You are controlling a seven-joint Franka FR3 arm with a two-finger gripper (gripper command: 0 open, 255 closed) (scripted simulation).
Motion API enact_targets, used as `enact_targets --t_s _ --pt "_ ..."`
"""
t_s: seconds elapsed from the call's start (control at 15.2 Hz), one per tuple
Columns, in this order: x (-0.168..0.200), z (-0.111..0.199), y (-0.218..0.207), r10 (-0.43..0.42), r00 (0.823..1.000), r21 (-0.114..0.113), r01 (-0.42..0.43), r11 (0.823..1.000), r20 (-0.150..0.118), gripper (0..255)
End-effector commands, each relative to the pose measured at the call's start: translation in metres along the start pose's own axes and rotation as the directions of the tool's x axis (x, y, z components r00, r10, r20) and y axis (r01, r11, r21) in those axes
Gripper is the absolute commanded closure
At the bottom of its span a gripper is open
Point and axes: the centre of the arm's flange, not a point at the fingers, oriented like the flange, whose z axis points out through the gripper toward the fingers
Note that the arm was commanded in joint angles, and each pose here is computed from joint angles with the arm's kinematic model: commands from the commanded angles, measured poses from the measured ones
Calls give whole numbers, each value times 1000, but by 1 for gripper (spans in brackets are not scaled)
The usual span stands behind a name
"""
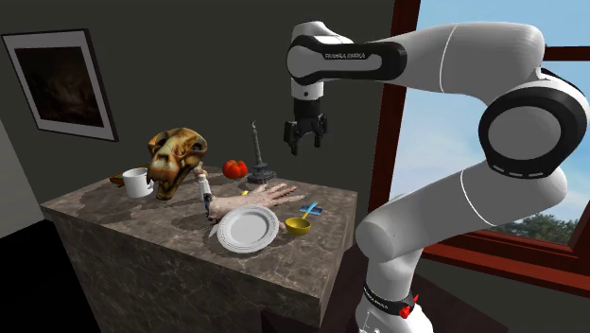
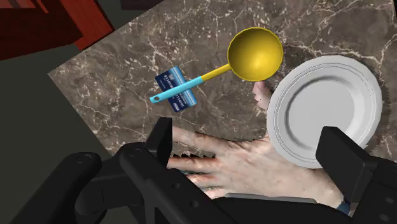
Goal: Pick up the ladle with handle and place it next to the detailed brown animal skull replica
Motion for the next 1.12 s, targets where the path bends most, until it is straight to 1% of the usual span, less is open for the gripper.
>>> enact_targets --t_s 0.0,0.13,0.26,0.4,0.53,0.66,0.79,0.92,1.06 --pt "0 0 0 0 1000 0 0 1000 0 0" --pt "4 26 7 115 993 23 -115 993 8 0" --pt "7 52 13 229 973 46 -229 972 18 0" --pt "9 79 20 339 940 67 -340 938 31 0" --pt "10 105 25 444 895 86 -447 890 46 0" --pt "11 132 31 543 837 103 -547 831 64 0" --pt "10 159 35 635 768 119 -640 759 83 0" --pt "9 186 39 717 690 131 -724 677 103 0" --pt "8 213 42 789 602 142 -798 586 126 0"
